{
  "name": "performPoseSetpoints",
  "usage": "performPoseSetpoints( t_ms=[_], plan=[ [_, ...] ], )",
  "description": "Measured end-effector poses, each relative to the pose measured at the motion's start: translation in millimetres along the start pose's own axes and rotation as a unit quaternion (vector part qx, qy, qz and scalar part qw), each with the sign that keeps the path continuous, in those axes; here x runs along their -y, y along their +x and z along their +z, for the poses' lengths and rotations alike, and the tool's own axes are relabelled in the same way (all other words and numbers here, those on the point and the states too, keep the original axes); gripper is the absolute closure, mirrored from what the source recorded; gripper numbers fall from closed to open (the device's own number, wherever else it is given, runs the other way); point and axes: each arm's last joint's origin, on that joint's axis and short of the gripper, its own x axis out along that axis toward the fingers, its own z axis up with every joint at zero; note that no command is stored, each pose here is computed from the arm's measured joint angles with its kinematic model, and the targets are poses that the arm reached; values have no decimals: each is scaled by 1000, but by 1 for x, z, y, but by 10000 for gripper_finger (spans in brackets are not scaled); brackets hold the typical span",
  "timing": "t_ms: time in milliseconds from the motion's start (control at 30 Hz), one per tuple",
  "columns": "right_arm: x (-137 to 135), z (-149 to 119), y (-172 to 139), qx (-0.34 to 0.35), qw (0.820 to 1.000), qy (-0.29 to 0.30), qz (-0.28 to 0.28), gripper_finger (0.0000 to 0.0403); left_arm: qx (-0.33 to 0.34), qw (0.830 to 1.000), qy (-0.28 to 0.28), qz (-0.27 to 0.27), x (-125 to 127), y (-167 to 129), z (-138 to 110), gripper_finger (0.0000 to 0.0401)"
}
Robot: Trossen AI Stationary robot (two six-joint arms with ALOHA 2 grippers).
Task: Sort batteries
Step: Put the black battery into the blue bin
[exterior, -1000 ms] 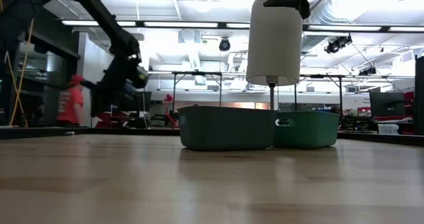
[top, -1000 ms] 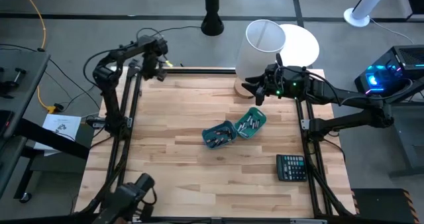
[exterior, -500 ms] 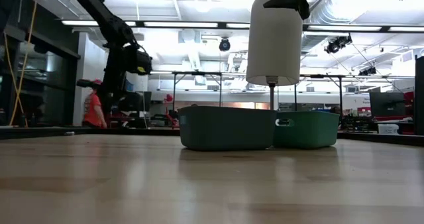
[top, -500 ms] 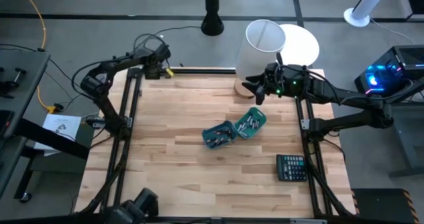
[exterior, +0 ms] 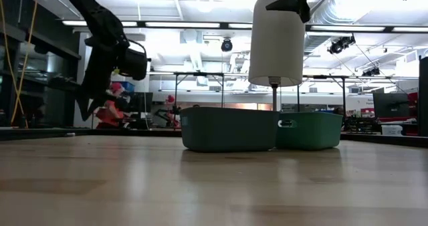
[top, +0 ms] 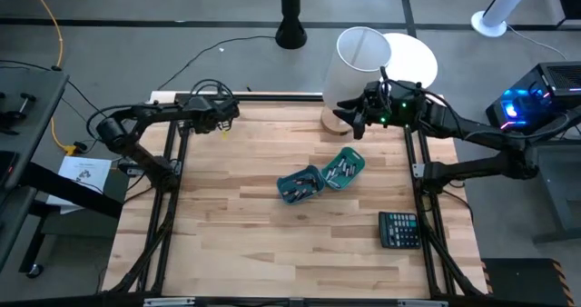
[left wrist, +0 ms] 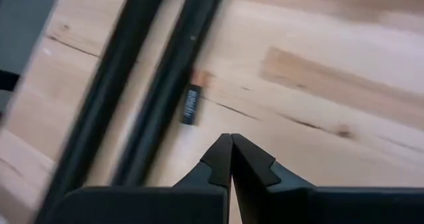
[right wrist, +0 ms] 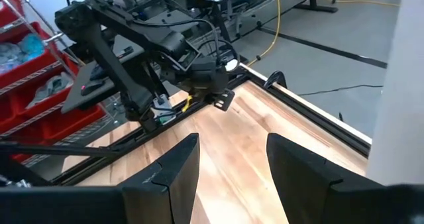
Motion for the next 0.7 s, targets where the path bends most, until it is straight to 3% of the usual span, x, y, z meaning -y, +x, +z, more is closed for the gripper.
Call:
performPoseSetpoints(
  t_ms=[100,167,400,700],
  plan=[
    [6,2,0,0,1000,6,2,231,-19,999,34,22,-4,10,1,401],
    [9,3,-1,-1,1000,12,3,231,-29,998,27,39,-10,15,2,401],
    [12,5,-1,0,1000,31,2,231,29,994,-84,55,-14,26,5,401],
    [12,4,-1,-1,999,44,5,231,43,986,-158,38,-16,46,12,401]
  ],
)
